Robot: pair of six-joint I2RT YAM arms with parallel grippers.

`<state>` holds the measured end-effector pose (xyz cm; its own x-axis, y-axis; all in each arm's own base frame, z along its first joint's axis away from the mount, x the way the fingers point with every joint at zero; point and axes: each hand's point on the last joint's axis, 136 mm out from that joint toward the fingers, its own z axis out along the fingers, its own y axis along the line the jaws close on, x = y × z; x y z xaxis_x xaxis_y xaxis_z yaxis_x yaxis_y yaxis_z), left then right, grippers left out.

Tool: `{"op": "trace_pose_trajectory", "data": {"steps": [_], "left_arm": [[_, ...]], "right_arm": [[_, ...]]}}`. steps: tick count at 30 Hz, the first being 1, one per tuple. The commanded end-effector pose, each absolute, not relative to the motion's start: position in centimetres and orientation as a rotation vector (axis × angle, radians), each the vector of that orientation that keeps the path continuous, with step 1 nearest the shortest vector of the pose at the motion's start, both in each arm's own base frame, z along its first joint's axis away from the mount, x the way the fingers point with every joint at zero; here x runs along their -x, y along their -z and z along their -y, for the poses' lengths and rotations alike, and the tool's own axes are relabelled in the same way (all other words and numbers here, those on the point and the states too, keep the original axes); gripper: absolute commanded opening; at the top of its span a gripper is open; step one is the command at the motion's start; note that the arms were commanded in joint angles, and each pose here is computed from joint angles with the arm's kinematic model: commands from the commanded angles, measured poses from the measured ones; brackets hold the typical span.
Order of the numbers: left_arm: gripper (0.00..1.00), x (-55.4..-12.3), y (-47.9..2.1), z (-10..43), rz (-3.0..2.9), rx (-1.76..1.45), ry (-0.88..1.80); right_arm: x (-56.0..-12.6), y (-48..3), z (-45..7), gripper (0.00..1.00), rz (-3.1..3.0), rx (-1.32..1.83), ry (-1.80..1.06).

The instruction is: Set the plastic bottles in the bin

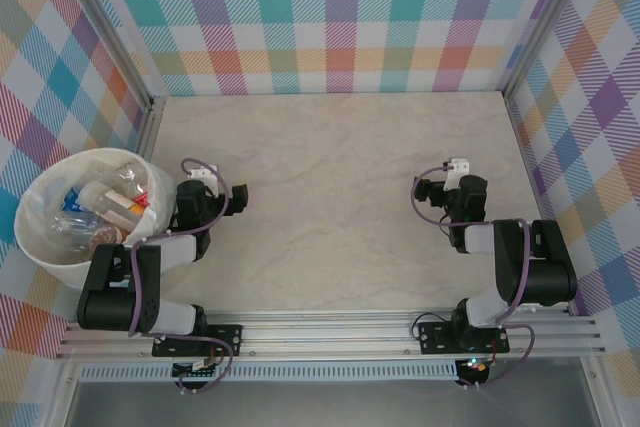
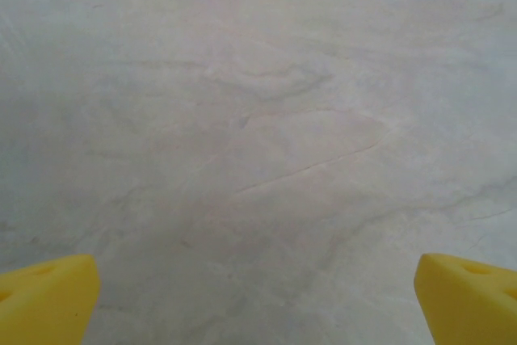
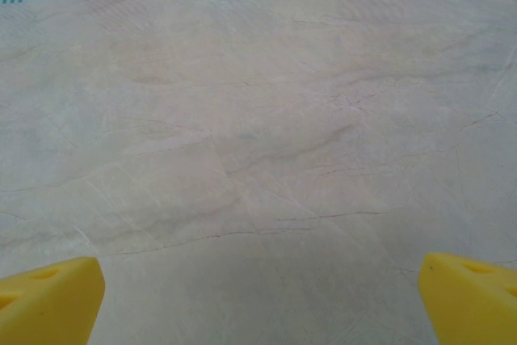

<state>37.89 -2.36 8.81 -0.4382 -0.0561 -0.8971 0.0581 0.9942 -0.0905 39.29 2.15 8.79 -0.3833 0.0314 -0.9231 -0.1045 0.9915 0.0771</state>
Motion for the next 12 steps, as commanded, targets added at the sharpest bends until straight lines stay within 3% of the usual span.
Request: {"op": "trace_pose_trajectory", "data": {"steps": [1, 12], "left_arm": [[1.0, -38.7, -8.6, 2.8, -1.939, -0.033, 0.162], [1.0, -39.8, -7.8, 1.6, -1.983, 0.051, 0.115]], "right_arm": [[-39.7, -9.2, -2.3, 1.0, -1.948, 0.046, -0.154], [-39.8, -9.2, -2.3, 1.0, -1.95, 0.046, -0.154]]}}
